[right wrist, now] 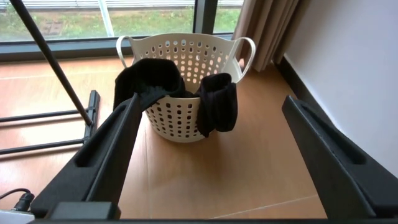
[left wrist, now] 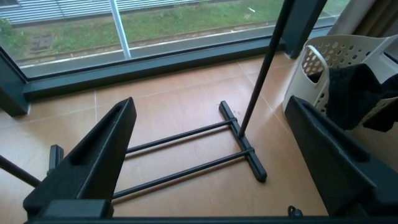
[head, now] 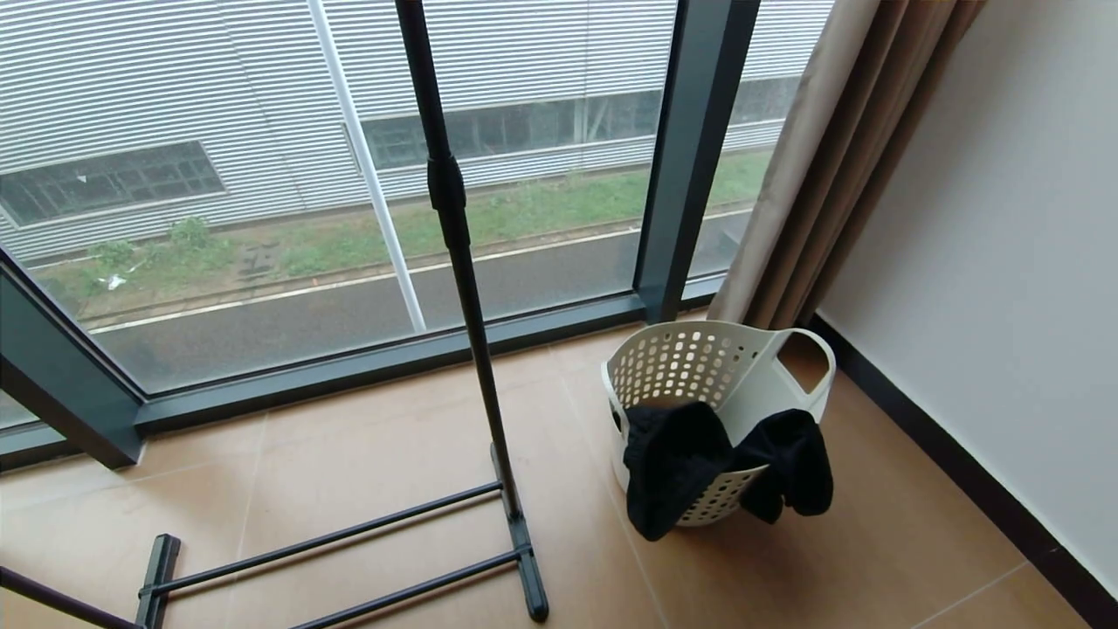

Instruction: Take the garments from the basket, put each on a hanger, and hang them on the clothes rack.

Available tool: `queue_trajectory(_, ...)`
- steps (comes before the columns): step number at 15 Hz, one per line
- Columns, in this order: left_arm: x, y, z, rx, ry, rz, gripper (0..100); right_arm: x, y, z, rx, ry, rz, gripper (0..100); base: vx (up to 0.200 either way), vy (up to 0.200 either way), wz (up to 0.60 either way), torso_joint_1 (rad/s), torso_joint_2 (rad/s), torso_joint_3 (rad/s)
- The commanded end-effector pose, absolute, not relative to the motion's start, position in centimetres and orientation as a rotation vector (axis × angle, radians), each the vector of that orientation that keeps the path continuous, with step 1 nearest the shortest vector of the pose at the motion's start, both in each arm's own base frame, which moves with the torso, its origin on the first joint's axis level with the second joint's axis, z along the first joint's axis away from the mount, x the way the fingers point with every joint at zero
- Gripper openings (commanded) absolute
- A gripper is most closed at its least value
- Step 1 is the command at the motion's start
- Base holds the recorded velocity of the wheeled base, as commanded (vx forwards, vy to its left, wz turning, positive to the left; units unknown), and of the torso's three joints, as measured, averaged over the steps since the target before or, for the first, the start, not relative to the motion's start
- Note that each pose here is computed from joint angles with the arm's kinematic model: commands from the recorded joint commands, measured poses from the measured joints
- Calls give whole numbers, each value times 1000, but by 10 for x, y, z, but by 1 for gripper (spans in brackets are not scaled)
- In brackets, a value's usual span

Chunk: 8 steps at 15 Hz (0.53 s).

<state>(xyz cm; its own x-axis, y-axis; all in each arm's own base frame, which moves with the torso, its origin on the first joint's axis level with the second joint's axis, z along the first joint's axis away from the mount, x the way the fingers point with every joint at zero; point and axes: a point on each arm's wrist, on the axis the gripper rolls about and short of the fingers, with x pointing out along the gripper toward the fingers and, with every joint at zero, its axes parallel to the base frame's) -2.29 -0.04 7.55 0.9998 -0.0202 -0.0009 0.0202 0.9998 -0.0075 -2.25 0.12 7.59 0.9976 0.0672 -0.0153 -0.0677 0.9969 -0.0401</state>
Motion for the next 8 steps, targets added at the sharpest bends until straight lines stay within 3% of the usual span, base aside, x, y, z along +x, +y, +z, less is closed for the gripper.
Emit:
queue_trajectory(1, -23, 0, 76, -8, 0, -20, 100, -22, 1, 76, -41, 15, 68, 100, 0, 0, 0, 7, 7, -193)
queue_trajectory(8, -23, 0, 76, -8, 0, -20, 100, -23, 1, 76, -41, 14, 68, 100, 0, 0, 0, 3, 4, -198)
